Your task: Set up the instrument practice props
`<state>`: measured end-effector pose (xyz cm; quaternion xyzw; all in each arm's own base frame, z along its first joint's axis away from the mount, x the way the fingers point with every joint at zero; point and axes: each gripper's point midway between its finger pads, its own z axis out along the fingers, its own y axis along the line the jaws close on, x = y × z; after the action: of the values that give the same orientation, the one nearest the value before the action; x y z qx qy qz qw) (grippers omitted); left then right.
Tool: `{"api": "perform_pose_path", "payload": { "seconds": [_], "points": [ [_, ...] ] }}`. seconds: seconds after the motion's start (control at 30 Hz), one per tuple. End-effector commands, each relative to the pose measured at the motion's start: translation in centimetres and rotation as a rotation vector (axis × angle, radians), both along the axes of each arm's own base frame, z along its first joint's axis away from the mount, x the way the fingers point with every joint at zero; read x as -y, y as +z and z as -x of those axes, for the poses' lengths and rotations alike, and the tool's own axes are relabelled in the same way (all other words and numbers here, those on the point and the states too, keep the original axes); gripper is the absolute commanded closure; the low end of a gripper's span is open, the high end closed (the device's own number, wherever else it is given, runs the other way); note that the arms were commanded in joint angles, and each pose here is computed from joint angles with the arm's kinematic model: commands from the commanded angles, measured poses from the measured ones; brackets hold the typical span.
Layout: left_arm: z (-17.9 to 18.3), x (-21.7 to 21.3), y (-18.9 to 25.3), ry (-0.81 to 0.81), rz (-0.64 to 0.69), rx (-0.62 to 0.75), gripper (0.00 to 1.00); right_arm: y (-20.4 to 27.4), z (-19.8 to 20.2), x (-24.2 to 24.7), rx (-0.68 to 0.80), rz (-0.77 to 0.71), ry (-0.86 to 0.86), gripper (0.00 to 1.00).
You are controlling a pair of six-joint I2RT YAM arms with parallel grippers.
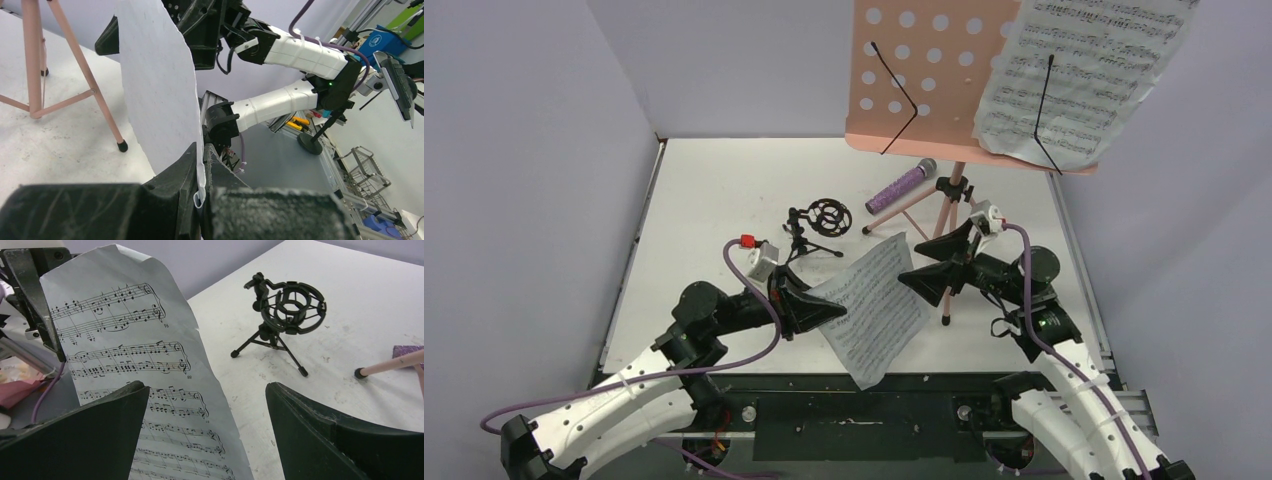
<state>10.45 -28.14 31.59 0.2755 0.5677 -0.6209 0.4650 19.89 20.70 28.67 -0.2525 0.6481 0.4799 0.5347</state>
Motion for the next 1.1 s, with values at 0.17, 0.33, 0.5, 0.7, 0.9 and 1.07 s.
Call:
{"api": "perform_pose_path", "payload": {
  "seconds": [0.17, 0.33, 0.5, 0.7, 0.9, 1.07],
  "points": [
    [0.9, -0.2, 3.8, -0.044, 0.081, 0.062, 1.0, 3.0, 1.4, -2.8, 0.126, -0.044, 0.169, 0.07],
    [0.5, -0.2, 3.3, -0.024, 0.083, 0.052, 1.0, 3.2, 1.6, -3.6, 0.135, -0.075, 0.197, 0.04],
    [0.0, -0.1, 2.7, 0.001, 0.074, 0.039, 1.0, 4.0, 2.1, -3.9, 0.154, -0.098, 0.235, 0.1],
    [-2.5, -0.5, 1.0, 0.137, 0.033, -0.002, 0.99, 4.2, 2.0, -3.6, 0.169, -0.084, 0.199, 0.38],
    [-3.9, -0.7, -1.0, 0.211, 0.001, -0.043, 0.89, 4.6, 1.6, -3.0, 0.185, -0.065, 0.139, 0.81],
    [-4.9, -1.0, -1.6, 0.264, -0.009, -0.061, 0.61, 5.1, 1.3, -2.6, 0.185, -0.06, 0.103, 0.95]
  ]
}}
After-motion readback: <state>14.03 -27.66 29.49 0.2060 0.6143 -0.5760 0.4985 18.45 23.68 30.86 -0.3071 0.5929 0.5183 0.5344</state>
